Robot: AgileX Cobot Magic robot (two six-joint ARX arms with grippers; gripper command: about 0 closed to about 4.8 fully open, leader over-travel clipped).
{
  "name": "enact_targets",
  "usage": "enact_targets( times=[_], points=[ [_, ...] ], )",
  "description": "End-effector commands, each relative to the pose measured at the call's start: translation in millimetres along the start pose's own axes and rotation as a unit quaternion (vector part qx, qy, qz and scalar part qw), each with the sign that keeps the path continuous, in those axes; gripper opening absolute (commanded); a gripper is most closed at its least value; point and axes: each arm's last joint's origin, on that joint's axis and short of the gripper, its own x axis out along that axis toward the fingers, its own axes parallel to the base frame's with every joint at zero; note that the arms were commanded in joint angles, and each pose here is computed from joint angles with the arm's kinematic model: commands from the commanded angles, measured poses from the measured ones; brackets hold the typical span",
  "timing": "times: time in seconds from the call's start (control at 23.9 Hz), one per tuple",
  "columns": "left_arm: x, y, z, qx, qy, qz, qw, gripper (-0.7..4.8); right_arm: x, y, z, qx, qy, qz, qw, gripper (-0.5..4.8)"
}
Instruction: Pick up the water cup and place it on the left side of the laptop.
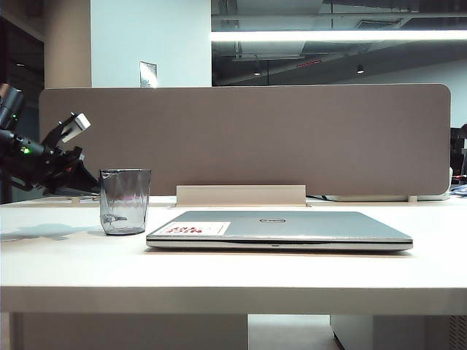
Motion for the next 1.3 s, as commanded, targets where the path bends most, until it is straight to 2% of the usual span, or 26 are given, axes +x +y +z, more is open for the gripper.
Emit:
enact_targets(
  times=[0.04,0.38,0.54,0.67,0.79,0.92,1.13,1.3],
  points=[
    [0,-1.5,-1,-0.010,0.011,-0.004,1.000,0.66,-1,0,1,-0.002,-0.006,0.002,1.000,-0.07],
    [-15,-3.5,0,-0.048,0.042,-0.001,0.998,0.67,-1,1,1,-0.002,-0.005,0.012,1.000,-0.07],
    [-25,-7.1,9,-0.051,0.044,0.009,0.998,0.67,-1,1,1,-0.002,-0.005,0.015,1.000,-0.07],
    [-35,-11.0,21,-0.043,0.034,0.025,0.998,0.54,-1,1,1,-0.002,-0.005,0.015,1.000,-0.07],
    [-42,-15.2,33,-0.025,0.024,0.052,0.998,-0.06,-1,1,1,-0.002,-0.005,0.015,1.000,-0.07],
    [-46,-18.1,45,-0.004,0.008,0.080,0.997,-0.06,-1,1,1,-0.002,-0.005,0.015,1.000,-0.07],
    [-40,-21.4,63,0.014,-0.018,0.073,0.997,-0.06,-1,1,0,-0.001,-0.001,0.015,1.000,-0.07],
    [-30,-22.5,66,0.024,-0.020,0.073,0.997,-0.06,-1,1,0,-0.002,0.001,0.015,1.000,-0.07]
  ],
)
